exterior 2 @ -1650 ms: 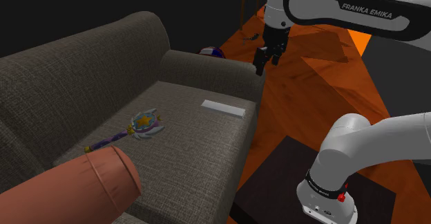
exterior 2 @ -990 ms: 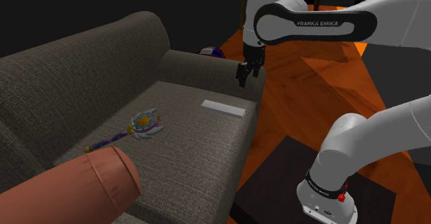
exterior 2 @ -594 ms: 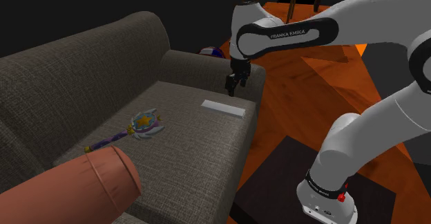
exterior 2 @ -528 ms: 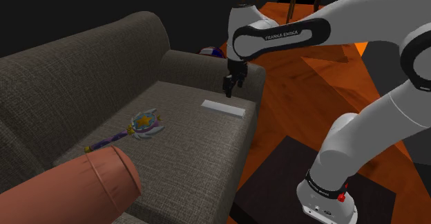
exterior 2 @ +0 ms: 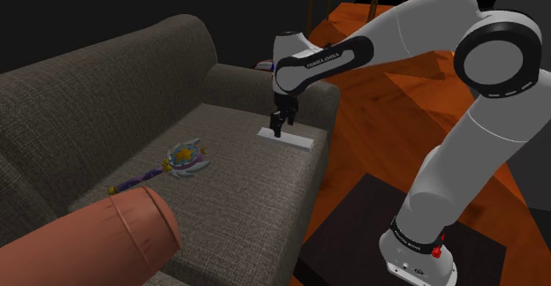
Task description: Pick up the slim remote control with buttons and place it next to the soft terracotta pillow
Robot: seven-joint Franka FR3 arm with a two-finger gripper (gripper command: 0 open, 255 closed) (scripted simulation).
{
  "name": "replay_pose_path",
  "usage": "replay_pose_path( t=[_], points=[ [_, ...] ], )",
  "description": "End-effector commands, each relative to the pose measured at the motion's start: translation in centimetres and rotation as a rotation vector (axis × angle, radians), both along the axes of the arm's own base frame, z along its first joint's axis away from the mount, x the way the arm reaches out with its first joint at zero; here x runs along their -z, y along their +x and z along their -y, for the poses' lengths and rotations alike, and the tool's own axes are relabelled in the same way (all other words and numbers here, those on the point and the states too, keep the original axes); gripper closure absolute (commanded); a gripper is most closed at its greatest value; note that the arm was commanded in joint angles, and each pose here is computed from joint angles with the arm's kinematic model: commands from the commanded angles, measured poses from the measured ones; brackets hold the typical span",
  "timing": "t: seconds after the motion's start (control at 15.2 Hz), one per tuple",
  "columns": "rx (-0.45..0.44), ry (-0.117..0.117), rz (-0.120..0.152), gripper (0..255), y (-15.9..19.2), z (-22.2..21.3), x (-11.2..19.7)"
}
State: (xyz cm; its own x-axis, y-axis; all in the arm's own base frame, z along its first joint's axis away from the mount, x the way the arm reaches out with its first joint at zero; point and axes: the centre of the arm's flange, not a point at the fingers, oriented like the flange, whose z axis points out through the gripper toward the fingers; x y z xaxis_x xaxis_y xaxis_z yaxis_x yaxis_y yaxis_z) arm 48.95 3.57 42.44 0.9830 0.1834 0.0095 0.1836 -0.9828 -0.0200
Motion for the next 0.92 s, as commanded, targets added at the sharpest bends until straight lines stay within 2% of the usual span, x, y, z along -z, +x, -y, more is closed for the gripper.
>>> replay_pose_path(
  t=[0.0, 0.33, 0.86],
  points=[
    [-0.003, 0.001, -0.001, 0, 0.1, 0.0, 1.1],
    [-0.003, 0.001, -0.001, 0, 0.1, 0.0, 4.1],
    [-0.003, 0.001, -0.001, 0, 0.1, 0.0, 4.0]
  ],
)
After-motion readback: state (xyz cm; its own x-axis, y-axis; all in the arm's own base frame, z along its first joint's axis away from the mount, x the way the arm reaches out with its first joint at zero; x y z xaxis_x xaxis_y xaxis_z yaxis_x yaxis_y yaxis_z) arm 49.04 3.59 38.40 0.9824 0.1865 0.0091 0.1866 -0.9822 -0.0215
